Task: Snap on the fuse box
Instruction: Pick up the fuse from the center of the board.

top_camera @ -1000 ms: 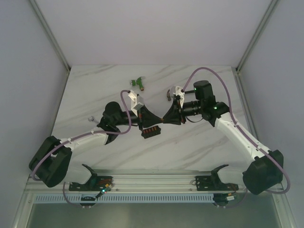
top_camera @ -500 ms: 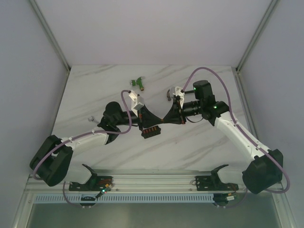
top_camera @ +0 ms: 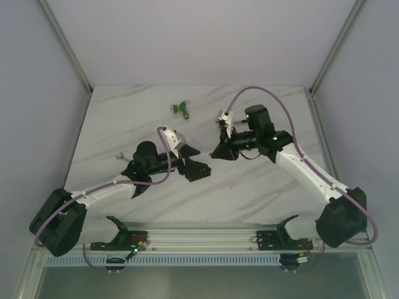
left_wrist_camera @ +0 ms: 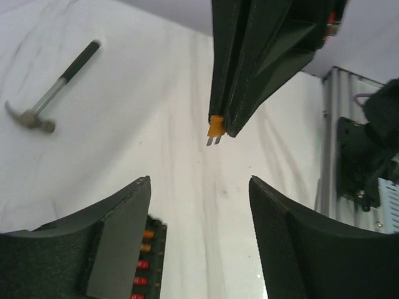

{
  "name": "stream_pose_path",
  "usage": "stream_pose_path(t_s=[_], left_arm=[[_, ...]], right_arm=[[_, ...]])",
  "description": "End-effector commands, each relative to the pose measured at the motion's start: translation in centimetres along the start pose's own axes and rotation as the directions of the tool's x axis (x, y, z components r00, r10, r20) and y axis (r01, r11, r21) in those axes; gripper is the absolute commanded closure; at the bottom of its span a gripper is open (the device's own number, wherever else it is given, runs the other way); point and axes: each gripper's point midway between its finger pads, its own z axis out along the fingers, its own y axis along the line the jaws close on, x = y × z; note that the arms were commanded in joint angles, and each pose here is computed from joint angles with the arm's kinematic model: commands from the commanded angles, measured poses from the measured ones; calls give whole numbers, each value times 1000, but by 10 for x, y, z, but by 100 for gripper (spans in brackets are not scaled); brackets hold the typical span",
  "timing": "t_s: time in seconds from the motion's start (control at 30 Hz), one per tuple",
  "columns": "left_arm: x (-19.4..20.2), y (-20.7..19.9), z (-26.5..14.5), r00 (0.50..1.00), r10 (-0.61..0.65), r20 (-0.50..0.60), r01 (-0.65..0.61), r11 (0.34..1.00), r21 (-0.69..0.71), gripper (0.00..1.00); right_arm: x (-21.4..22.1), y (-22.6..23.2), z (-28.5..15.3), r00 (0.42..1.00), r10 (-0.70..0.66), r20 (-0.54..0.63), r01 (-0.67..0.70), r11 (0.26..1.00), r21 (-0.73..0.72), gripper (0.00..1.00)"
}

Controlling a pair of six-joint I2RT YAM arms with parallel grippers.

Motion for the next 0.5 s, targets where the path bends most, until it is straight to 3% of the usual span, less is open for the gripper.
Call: stream_pose_path(t_s=[0.0, 0.17, 0.47], left_arm=[[33, 38, -18, 995, 18, -98, -40, 974, -224, 22], [68, 55, -34, 983, -12, -182, -49, 943, -328, 12], [110, 76, -35, 945, -36, -326, -91, 926, -366, 8]], right_arm=[[7, -34, 7, 985, 163, -57, -145, 960, 240, 100], [30, -65, 4, 949, 308, -64, -239, 837, 492, 100], [64, -80, 15, 890, 452, -55, -330, 723, 607, 100]])
